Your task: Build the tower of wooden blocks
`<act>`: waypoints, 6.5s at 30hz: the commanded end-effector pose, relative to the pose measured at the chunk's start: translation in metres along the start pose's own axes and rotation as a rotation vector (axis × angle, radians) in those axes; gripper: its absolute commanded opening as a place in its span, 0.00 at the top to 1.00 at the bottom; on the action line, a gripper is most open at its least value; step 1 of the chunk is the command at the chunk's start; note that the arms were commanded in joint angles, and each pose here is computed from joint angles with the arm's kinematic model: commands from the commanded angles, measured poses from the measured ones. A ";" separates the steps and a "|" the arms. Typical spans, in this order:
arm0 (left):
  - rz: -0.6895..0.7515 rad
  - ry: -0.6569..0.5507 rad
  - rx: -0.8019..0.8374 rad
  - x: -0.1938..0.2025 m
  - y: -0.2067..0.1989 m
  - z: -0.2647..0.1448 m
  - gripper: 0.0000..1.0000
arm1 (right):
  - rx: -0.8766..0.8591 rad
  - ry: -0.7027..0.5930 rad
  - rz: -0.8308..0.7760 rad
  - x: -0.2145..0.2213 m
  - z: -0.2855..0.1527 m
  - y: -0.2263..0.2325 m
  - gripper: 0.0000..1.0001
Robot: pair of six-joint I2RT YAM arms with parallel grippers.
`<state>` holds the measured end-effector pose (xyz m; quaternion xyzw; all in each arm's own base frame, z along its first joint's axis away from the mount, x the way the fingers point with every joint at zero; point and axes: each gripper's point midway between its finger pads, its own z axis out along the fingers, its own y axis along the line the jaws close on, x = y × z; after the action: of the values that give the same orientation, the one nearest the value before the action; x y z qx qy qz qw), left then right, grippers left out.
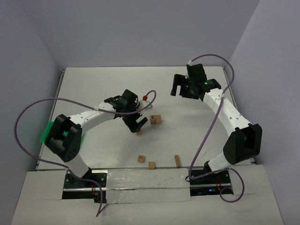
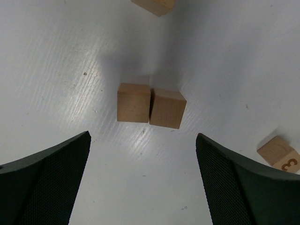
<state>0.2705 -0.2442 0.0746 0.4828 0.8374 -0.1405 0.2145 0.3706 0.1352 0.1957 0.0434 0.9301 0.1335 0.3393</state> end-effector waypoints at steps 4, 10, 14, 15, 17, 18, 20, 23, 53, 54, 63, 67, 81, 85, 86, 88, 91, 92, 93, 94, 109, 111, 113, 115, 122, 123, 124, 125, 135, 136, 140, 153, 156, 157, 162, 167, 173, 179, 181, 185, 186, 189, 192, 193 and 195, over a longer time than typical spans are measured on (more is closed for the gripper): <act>0.072 -0.050 0.007 -0.031 0.004 0.014 0.01 | -0.020 -0.069 -0.007 -0.021 -0.009 0.004 0.00; 0.097 -0.013 0.038 -0.028 -0.002 0.027 0.01 | -0.023 -0.061 -0.008 -0.020 -0.007 0.004 0.00; 0.101 0.003 0.047 -0.025 -0.003 0.032 0.01 | -0.024 -0.054 -0.006 -0.018 -0.005 0.004 0.00; 0.101 0.009 0.048 -0.024 -0.003 0.033 0.01 | -0.024 -0.054 -0.006 -0.018 -0.005 0.004 0.00; 0.104 0.020 0.052 -0.021 -0.003 0.035 0.01 | -0.024 -0.052 -0.004 -0.018 -0.005 0.003 0.00; 0.105 0.026 0.055 -0.020 -0.003 0.036 0.02 | -0.025 -0.052 -0.004 -0.018 -0.005 0.004 0.00; 0.106 0.034 0.061 -0.017 -0.004 0.038 0.03 | -0.026 -0.051 -0.004 -0.018 -0.005 0.004 0.00; 0.108 0.038 0.067 -0.017 -0.005 0.040 0.06 | -0.028 -0.050 -0.007 -0.017 -0.005 0.004 0.00; 0.087 0.090 0.076 -0.005 -0.010 0.052 0.24 | -0.033 -0.045 -0.004 -0.019 -0.004 0.006 0.00; 0.086 0.090 0.072 -0.005 -0.010 0.051 0.27 | -0.033 -0.046 -0.004 -0.019 -0.004 0.006 0.00; 0.034 0.074 -0.013 -0.014 -0.007 0.029 0.73 | -0.032 -0.052 -0.004 -0.021 -0.007 0.006 0.00; -0.083 0.030 -0.072 -0.035 -0.008 0.003 1.00 | -0.030 -0.066 -0.004 -0.023 -0.012 0.006 0.00; -0.671 -0.083 -0.285 -0.094 -0.014 -0.051 1.00 | 0.020 -0.126 0.004 -0.037 -0.024 -0.007 0.00; -0.706 -0.123 -0.270 -0.126 -0.019 -0.053 1.00 | 0.052 -0.149 0.018 -0.043 -0.026 -0.017 0.00; -0.701 -0.105 -0.272 -0.124 -0.022 -0.047 1.00 | 0.061 -0.153 0.022 -0.045 -0.027 -0.020 0.00; -0.723 -0.129 -0.299 -0.136 -0.021 -0.045 1.00 | 0.086 -0.169 0.047 -0.051 -0.030 -0.031 0.00; -0.744 -0.148 -0.313 -0.145 -0.022 -0.042 0.97 | 0.122 -0.195 0.086 -0.062 -0.035 -0.046 0.00; -0.745 -0.145 -0.307 -0.146 -0.024 -0.039 0.92 | 0.129 -0.200 0.098 -0.065 -0.036 -0.051 0.00; -0.743 -0.138 -0.303 -0.146 -0.029 -0.034 0.90 | 0.135 -0.206 0.115 -0.068 -0.038 -0.057 0.00; -0.742 -0.131 -0.322 -0.145 -0.030 -0.029 0.90 | 0.138 -0.212 0.129 -0.071 -0.040 -0.062 0.00; -1.000 -0.143 -0.386 -0.145 -0.034 -0.015 1.00 | 0.135 -0.218 0.165 -0.069 -0.042 -0.073 0.00; -1.017 -0.153 -0.377 -0.149 -0.035 -0.014 1.00 | 0.136 -0.216 0.165 -0.069 -0.042 -0.074 0.00; -1.027 -0.152 -0.388 -0.149 -0.033 -0.010 1.00 | 0.134 -0.219 0.166 -0.069 -0.043 -0.073 0.00; -1.033 -0.152 -0.405 -0.149 -0.029 -0.007 1.00 | 0.113 -0.210 0.164 -0.068 -0.042 -0.069 0.00; -1.043 -0.126 -0.432 -0.140 -0.018 0.006 1.00 | 0.102 -0.201 0.168 -0.067 -0.038 -0.068 0.00; -1.043 -0.117 -0.431 -0.138 -0.017 0.008 1.00 | 0.102 -0.201 0.169 -0.068 -0.038 -0.068 0.00; -1.043 -0.111 -0.431 -0.136 -0.017 0.011 1.00 | 0.102 -0.199 0.168 -0.068 -0.037 -0.068 0.00; -1.041 -0.106 -0.431 -0.136 -0.016 0.012 1.00 | 0.102 -0.199 0.167 -0.068 -0.037 -0.068 0.00; -1.034 -0.077 -0.420 -0.132 -0.016 0.025 1.00 | 0.094 -0.196 0.170 -0.067 -0.037 -0.067 0.00; -1.033 -0.073 -0.416 -0.132 -0.017 0.027 1.00 | 0.092 -0.196 0.170 -0.068 -0.037 -0.067 0.00; -1.031 -0.066 -0.405 -0.133 -0.018 0.030 0.98 | 0.087 -0.192 0.170 -0.067 -0.037 -0.066 0.00; -1.024 -0.062 -0.395 -0.137 -0.018 0.037 0.93 | 0.076 -0.184 0.171 -0.063 -0.036 -0.065 0.00; -1.024 -0.067 -0.395 -0.138 -0.018 0.036 0.92 | 0.073 -0.182 0.172 -0.063 -0.036 -0.065 0.00; -1.025 -0.068 -0.395 -0.139 -0.018 0.036 0.92 | 0.071 -0.181 0.172 -0.062 -0.035 -0.064 0.00; -1.022 -0.074 -0.392 -0.141 -0.017 0.036 0.90 | 0.068 -0.176 0.174 -0.061 -0.034 -0.064 0.00; -1.024 -0.065 -0.397 -0.138 -0.017 0.038 0.89 | 0.064 -0.176 0.173 -0.061 -0.034 -0.063 0.00; -1.024 -0.049 -0.399 -0.132 -0.016 0.041 0.87 | 0.061 -0.175 0.174 -0.061 -0.034 -0.063 0.00; -1.029 -0.036 -0.391 -0.128 -0.015 0.044 0.86 | 0.062 -0.171 0.172 -0.060 -0.033 -0.063 0.00; -1.029 -0.037 -0.386 -0.129 -0.016 0.044 0.85 | 0.060 -0.171 0.172 -0.060 -0.033 -0.063 0.00; -1.029 -0.034 -0.379 -0.129 -0.016 0.045 0.81 | 0.059 -0.171 0.173 -0.060 -0.033 -0.063 0.00; -1.029 -0.031 -0.376 -0.129 -0.017 0.046 0.80 | 0.059 -0.170 0.173 -0.060 -0.033 -0.063 0.00; -1.027 -0.031 -0.374 -0.129 -0.017 0.047 0.80 | 0.060 -0.168 0.172 -0.060 -0.032 -0.063 0.00; -1.026 -0.025 -0.367 -0.128 -0.018 0.048 0.80 | 0.061 -0.168 0.173 -0.060 -0.032 -0.064 0.00; -1.026 -0.021 -0.366 -0.127 -0.019 0.049 0.80 | 0.061 -0.168 0.173 -0.059 -0.032 -0.063 0.00; -1.026 -0.018 -0.365 -0.126 -0.019 0.049 0.80 | 0.061 -0.168 0.175 -0.059 -0.032 -0.064 0.00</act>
<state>0.3171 -0.3618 0.0951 -0.0394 0.9761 -0.0675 0.2027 0.3944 0.0598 0.2211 0.1418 0.9080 0.1219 0.3748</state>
